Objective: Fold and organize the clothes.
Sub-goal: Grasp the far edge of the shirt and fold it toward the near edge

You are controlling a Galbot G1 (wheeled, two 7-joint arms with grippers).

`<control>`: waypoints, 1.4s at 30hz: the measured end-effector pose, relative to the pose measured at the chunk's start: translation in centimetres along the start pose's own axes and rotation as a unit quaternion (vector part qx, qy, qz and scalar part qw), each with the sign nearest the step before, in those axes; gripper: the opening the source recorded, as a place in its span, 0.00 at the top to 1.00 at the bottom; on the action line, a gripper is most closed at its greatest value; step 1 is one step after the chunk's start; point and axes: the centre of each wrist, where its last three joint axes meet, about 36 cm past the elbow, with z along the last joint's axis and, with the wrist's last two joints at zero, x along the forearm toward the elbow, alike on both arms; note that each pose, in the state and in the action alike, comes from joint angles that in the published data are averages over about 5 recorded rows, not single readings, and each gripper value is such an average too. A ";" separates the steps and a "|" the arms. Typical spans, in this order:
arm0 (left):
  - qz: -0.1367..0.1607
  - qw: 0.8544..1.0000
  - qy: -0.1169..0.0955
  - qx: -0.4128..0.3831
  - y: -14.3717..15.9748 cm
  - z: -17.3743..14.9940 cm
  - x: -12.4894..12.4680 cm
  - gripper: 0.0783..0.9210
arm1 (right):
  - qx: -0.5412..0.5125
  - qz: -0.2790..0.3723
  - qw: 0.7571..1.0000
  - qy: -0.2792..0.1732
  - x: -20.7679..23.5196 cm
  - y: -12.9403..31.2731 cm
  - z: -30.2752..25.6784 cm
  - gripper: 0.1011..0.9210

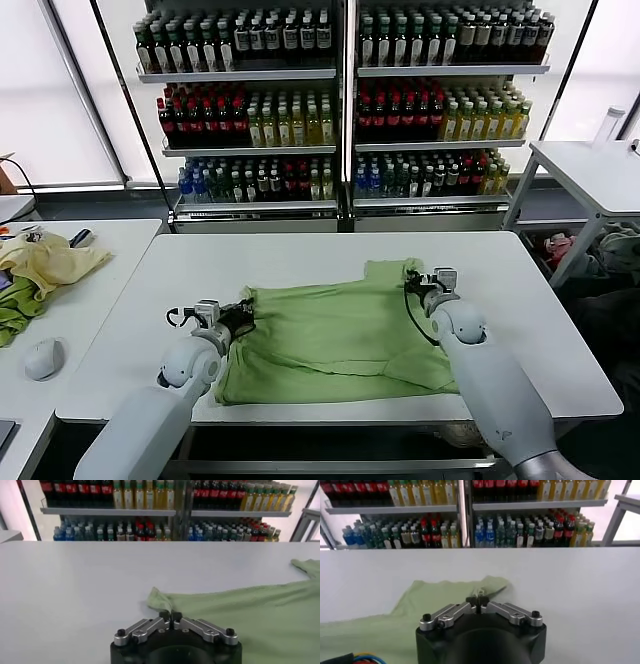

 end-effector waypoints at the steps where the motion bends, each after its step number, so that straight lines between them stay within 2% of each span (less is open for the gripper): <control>1: 0.002 1.000 -0.003 -0.001 0.0 -0.1 0.4 0.99 | 0.001 0.000 1.000 -0.004 0.4 0.0 -0.1 0.98; 11: 0.019 0.999 -0.033 -0.013 -0.4 -0.6 4.7 0.99 | 0.004 -0.005 0.999 -0.038 5.9 -0.3 0.4 0.98; 16: 0.023 0.999 -0.038 -0.024 -0.6 -0.2 7.0 0.99 | 0.000 -0.004 0.999 -0.045 9.2 -0.4 1.7 0.98; 21: 0.029 0.998 -0.031 -0.037 -0.8 0.8 9.1 0.99 | -0.007 0.000 0.999 -0.050 12.5 -0.4 3.1 0.98; 27: 0.034 0.998 -0.007 -0.058 -1.3 2.8 10.7 0.99 | -0.014 0.013 0.999 -0.046 15.5 -0.5 5.0 0.98; 37: 0.029 0.995 0.005 -0.093 -1.9 4.4 11.2 0.99 | -0.020 0.037 0.999 -0.020 18.3 -0.6 7.6 0.98; 39: 0.027 0.995 0.005 -0.098 -2.0 4.6 11.2 0.97 | -0.019 0.039 0.999 -0.015 18.5 -0.5 7.9 0.97; 42: 0.023 0.994 0.004 -0.103 -2.2 5.0 11.2 0.90 | -0.017 0.044 0.999 -0.010 18.8 -0.4 8.2 0.90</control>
